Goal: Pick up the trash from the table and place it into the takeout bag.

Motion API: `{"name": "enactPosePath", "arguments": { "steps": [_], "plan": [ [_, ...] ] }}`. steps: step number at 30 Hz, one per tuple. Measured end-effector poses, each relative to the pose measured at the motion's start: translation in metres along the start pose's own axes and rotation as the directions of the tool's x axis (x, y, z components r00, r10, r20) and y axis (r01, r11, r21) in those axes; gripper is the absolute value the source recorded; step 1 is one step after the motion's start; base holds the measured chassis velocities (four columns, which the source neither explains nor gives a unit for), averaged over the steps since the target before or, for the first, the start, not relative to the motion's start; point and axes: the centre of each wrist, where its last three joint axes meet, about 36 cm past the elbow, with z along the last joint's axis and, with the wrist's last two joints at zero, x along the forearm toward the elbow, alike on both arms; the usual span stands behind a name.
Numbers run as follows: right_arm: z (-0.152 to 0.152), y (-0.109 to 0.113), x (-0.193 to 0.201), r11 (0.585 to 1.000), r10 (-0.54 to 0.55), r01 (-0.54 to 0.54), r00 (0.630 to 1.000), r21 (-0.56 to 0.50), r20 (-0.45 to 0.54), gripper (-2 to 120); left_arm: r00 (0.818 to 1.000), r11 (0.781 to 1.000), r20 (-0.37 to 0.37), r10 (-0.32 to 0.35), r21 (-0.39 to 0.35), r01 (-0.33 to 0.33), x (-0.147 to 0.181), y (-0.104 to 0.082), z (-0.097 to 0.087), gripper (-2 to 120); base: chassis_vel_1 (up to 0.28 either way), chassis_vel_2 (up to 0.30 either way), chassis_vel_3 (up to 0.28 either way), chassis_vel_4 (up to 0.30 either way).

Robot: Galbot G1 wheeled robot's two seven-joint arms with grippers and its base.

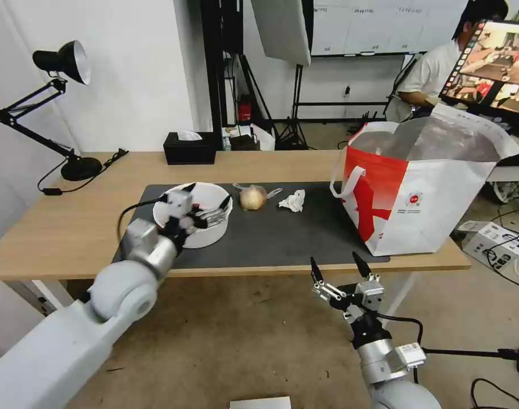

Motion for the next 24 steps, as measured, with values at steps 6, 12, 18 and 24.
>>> {"name": "enactPosePath", "arguments": {
  "steps": [6, 12, 18, 24],
  "plan": [
    [0.006, -0.011, -0.002, 1.000, -0.003, 0.003, 1.000, 0.026, -0.001, 100, 0.992, 0.992, 0.001, -0.126, 0.006, 0.126, 0.062, -0.001, 0.045, 100, 0.000, 0.000, 0.000, 0.000],
    [0.018, -0.017, 0.001, 1.000, -0.011, 0.011, 1.000, 0.029, -0.016, 100, 0.984, 0.984, -0.009, -0.177, 0.010, 0.177, 0.097, -0.015, 0.075, 100, 0.000, 0.000, 0.000, 0.000],
    [0.036, -0.029, 0.008, 0.999, -0.035, 0.037, 0.997, 0.023, -0.071, 100, 0.972, 0.973, -0.046, -0.230, -0.001, 0.230, 0.117, -0.014, 0.102, 100, 0.000, 0.000, 0.000, 0.000],
    [0.043, -0.032, 0.015, 0.998, -0.061, 0.064, 0.993, 0.026, -0.102, 100, 0.966, 0.969, -0.085, -0.243, 0.026, 0.246, 0.133, -0.022, 0.116, 100, 0.000, 0.000, 0.000, 0.000]
  ]
}}
